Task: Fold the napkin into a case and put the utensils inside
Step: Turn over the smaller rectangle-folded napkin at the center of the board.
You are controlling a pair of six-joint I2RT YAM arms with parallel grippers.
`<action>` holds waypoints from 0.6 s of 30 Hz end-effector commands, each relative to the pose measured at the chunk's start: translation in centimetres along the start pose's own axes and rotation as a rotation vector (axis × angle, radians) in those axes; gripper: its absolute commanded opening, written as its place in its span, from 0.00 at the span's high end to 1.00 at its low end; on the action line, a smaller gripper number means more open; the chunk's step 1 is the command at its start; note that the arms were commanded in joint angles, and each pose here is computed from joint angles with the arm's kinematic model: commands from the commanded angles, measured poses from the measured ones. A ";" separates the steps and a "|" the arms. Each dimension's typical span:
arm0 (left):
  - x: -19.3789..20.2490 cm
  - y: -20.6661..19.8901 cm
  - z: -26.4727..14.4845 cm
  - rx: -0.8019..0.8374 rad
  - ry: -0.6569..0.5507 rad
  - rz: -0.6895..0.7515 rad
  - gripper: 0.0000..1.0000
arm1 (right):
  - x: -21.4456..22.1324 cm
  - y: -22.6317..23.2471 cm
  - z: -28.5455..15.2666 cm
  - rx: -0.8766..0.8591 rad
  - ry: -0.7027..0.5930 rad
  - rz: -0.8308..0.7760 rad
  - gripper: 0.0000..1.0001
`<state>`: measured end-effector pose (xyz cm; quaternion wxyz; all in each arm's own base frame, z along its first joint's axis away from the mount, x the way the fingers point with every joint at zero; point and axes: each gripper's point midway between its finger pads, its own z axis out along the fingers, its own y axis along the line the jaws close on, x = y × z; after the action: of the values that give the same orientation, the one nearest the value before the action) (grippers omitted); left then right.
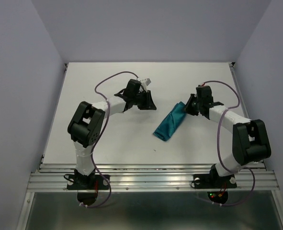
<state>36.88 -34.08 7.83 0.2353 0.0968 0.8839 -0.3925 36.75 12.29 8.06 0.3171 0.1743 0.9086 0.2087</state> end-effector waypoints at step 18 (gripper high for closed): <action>9.6 -4.5 -1.3 -0.008 0.101 0.079 1.00 | -4.9 2.0 4.5 -0.008 -0.077 0.006 0.83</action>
<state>25.38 -36.21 6.25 0.1841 0.1560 0.8949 -0.3753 42.38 13.23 4.58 0.3019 0.1858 0.9137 0.1985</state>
